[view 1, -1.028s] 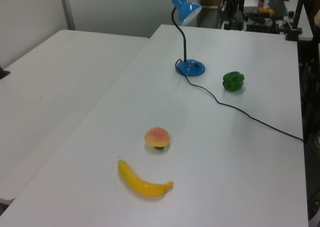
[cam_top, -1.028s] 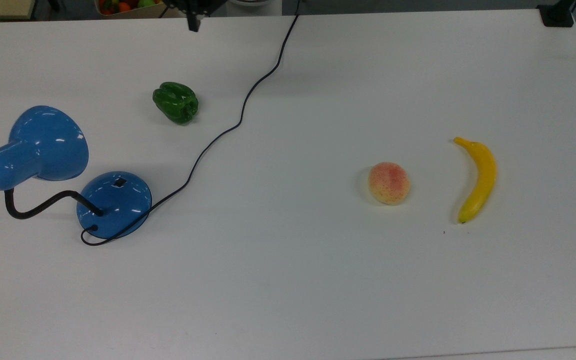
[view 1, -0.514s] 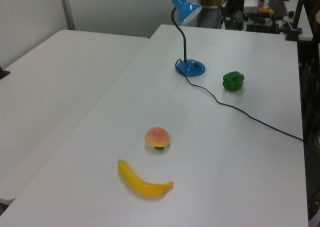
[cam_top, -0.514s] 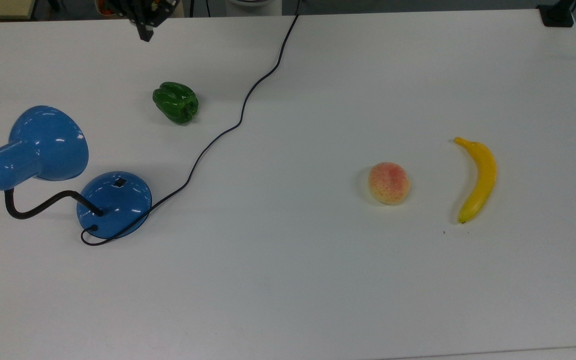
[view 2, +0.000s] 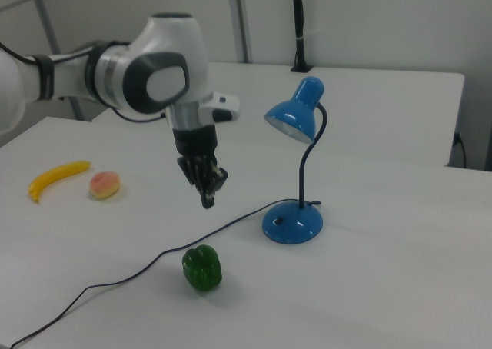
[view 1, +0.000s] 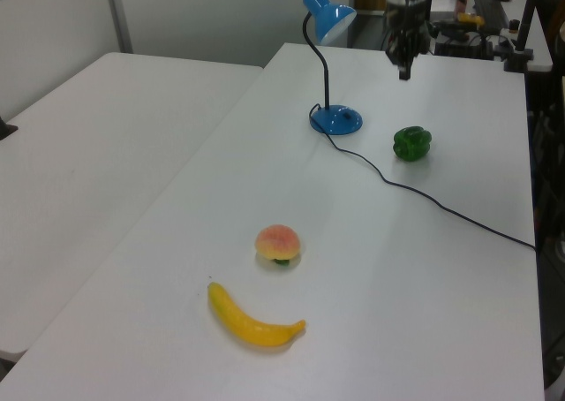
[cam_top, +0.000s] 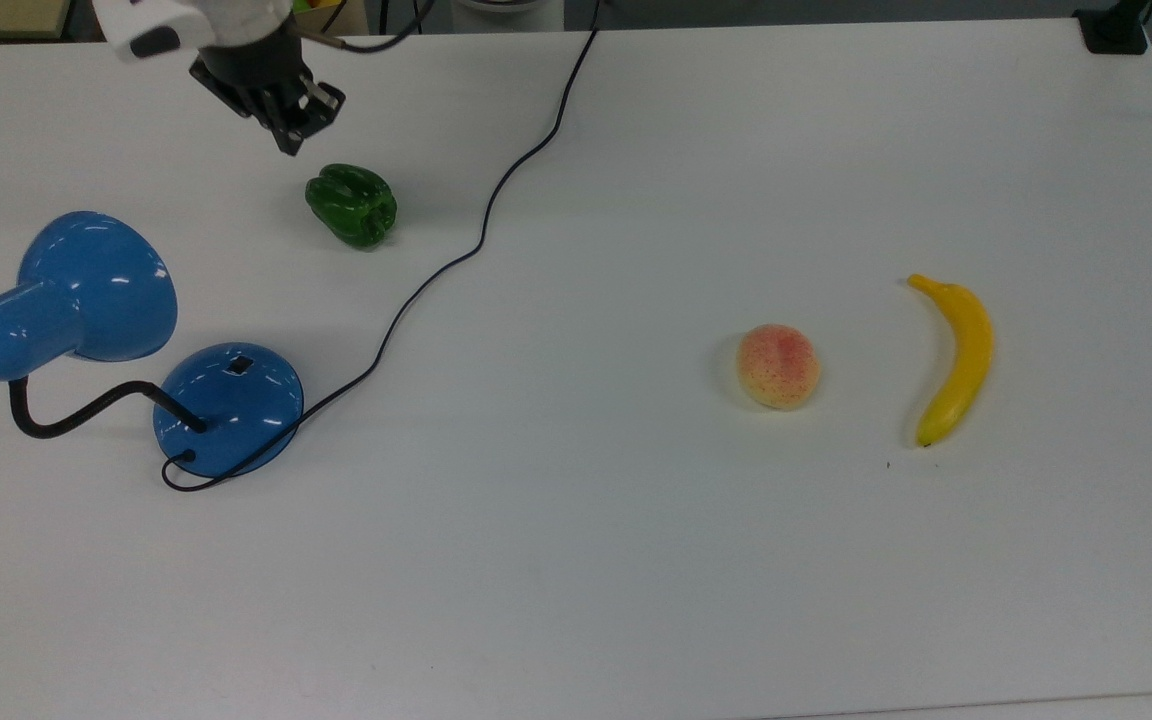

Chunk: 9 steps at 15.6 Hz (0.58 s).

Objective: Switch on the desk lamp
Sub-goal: 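Move the gripper over the blue lamp base toward its switch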

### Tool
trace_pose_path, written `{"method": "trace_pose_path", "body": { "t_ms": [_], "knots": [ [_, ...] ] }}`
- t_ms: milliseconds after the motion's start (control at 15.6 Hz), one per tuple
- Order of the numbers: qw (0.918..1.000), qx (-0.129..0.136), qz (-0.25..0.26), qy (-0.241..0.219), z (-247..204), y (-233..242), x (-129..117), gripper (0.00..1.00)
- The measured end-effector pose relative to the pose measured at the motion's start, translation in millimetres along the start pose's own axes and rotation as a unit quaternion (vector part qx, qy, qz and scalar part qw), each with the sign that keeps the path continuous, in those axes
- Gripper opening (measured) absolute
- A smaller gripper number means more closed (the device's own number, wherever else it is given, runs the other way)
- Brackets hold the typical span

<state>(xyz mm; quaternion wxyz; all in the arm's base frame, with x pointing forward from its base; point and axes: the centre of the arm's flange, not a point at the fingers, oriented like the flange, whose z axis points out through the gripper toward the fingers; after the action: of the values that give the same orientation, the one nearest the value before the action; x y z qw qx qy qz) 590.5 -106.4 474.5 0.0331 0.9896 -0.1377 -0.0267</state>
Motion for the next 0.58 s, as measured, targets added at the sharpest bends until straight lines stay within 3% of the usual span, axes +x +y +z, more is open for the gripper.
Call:
{"method": "trace_pose_path", "body": {
  "t_ms": [257,578],
  "knots": [
    [0.9999,0.002,0.003,0.012,33.6,2.9,2.1,0.01],
    [0.9984,0.007,0.016,0.054,71.0,6.8,23.2,0.01]
  ]
}}
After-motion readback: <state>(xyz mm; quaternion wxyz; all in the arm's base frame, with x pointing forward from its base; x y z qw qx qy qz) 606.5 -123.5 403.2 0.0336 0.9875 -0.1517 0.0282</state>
